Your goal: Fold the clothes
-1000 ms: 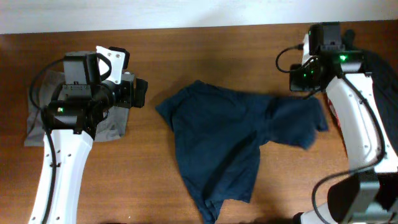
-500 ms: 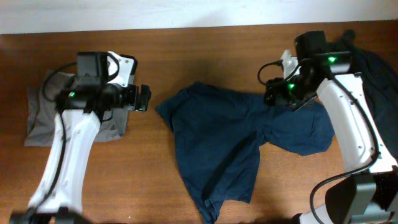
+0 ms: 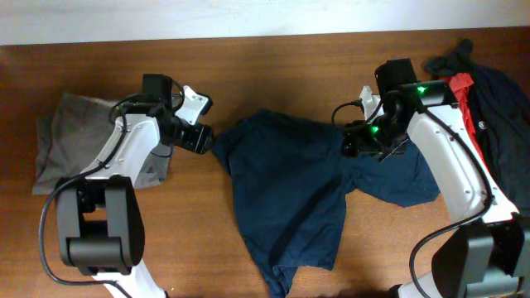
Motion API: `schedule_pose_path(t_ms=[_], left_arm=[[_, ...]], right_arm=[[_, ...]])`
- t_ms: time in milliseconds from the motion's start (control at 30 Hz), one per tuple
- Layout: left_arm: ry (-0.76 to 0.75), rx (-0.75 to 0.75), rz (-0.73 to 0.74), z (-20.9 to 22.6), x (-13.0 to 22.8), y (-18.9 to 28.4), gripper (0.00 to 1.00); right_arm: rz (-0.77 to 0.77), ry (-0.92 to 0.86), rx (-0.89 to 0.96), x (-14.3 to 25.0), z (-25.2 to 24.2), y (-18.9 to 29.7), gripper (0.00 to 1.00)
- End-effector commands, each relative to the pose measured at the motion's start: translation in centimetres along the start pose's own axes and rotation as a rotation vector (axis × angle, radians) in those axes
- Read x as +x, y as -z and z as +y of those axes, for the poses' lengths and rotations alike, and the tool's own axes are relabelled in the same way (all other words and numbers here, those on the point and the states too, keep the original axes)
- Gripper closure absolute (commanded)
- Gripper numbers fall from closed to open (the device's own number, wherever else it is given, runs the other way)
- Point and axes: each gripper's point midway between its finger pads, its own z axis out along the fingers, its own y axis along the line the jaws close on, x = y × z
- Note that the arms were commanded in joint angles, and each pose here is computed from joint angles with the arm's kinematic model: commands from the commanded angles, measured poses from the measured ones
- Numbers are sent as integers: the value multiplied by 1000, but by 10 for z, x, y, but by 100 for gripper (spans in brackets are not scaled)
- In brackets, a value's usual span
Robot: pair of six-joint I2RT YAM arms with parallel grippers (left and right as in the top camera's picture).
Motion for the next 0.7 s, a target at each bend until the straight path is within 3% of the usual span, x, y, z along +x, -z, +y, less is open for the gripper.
schedule_pose_path(t_ms=[0, 100, 167, 267, 367, 433, 567, 667], left_arm=[[-49, 88, -1, -16, -2, -11, 34], [-82, 101, 13, -21, 0, -20, 37], [-103, 112, 27, -26, 3, -25, 55], [-110, 125, 48, -33, 6, -27, 98], [-104, 98, 71, -33, 8, -22, 100], [-44, 0, 88, -17, 4, -8, 100], [74, -238, 89, 20, -13, 55, 100], [103, -284, 45, 21, -28, 106, 100]], right_arm=[[-13, 3, -11, 2, 4, 5, 26], [-13, 3, -11, 2, 4, 5, 26], [-12, 3, -11, 2, 4, 5, 26], [-11, 3, -10, 2, 4, 5, 25], [-9, 2, -10, 3, 4, 5, 25], [-9, 2, -10, 3, 4, 5, 25], [0, -2, -9, 5, 3, 2, 26], [13, -6, -6, 9, 1, -7, 29]])
